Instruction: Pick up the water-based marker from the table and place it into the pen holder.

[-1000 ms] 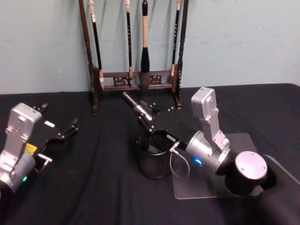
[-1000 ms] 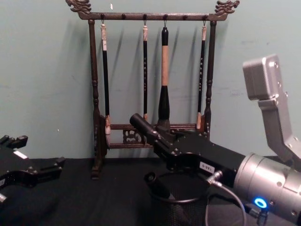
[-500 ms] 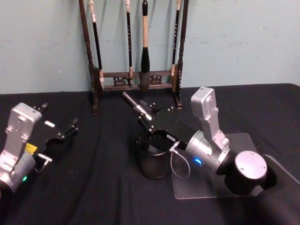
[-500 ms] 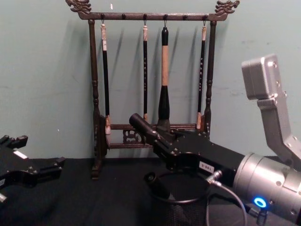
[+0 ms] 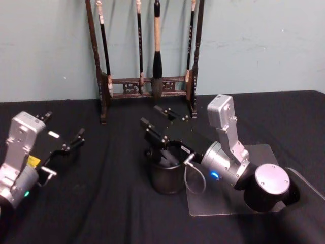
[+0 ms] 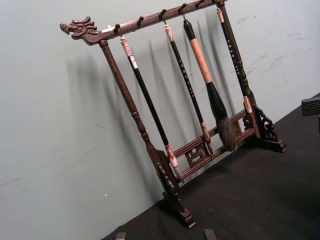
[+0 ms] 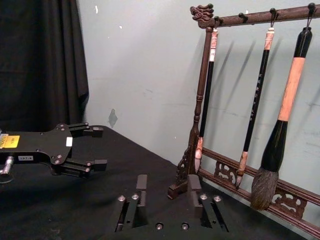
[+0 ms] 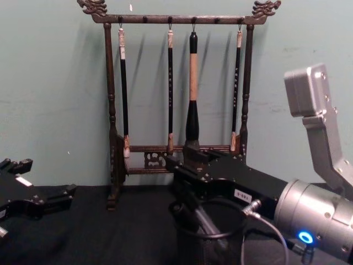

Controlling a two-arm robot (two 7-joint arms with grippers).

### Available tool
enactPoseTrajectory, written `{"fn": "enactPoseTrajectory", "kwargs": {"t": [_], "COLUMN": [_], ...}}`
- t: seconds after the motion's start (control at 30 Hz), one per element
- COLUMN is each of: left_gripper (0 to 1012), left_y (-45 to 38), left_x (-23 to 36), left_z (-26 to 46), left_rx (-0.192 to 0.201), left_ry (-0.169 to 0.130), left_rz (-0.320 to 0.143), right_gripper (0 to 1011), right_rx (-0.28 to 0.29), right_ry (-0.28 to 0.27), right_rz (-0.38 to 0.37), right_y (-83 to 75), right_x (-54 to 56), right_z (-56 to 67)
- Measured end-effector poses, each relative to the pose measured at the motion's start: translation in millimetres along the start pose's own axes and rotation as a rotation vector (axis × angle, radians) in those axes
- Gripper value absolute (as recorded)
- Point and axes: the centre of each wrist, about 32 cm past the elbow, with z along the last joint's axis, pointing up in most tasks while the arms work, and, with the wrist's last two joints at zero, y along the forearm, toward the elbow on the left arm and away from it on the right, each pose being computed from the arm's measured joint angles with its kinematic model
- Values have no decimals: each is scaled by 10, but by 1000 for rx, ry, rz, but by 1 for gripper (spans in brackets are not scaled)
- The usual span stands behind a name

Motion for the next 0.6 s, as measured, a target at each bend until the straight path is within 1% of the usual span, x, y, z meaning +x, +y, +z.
{"fn": "enactPoseTrajectory", "kwargs": {"t": [0.03, 0.1, 0.13, 0.2, 0.23, 0.27, 0.3, 0.33, 0.37, 0.47, 0.5, 0.53, 0.6], "left_gripper": [1009, 1009, 1009, 1009, 1009, 1009, 1009, 1009, 1009, 1009, 1009, 1009, 1009], "left_y": [0, 0, 0, 0, 0, 0, 0, 0, 0, 0, 0, 0, 0], "left_x": [0, 0, 0, 0, 0, 0, 0, 0, 0, 0, 0, 0, 0], "left_z": [0, 0, 0, 0, 0, 0, 0, 0, 0, 0, 0, 0, 0], "left_rx": [0, 0, 0, 0, 0, 0, 0, 0, 0, 0, 0, 0, 0], "left_ry": [0, 0, 0, 0, 0, 0, 0, 0, 0, 0, 0, 0, 0], "left_rz": [0, 0, 0, 0, 0, 0, 0, 0, 0, 0, 0, 0, 0], "right_gripper": [526, 572, 629, 669, 710, 710, 767, 778, 841, 903, 941, 941, 1000], "right_rx": [0, 0, 0, 0, 0, 0, 0, 0, 0, 0, 0, -1, -6], "right_ry": [0, 0, 0, 0, 0, 0, 0, 0, 0, 0, 1, 1, 3], "right_rz": [0, 0, 0, 0, 0, 0, 0, 0, 0, 0, -1, -3, -9], "right_y": [0, 0, -1, -1, -1, -1, -1, -1, -1, -1, -4, -22, -49], "right_x": [0, -1, -1, -1, -2, -2, -2, -2, -2, -2, -4, -19, -26], "right_z": [0, 0, 0, 0, -1, -1, -1, -1, 0, -1, 2, 15, 24]}}
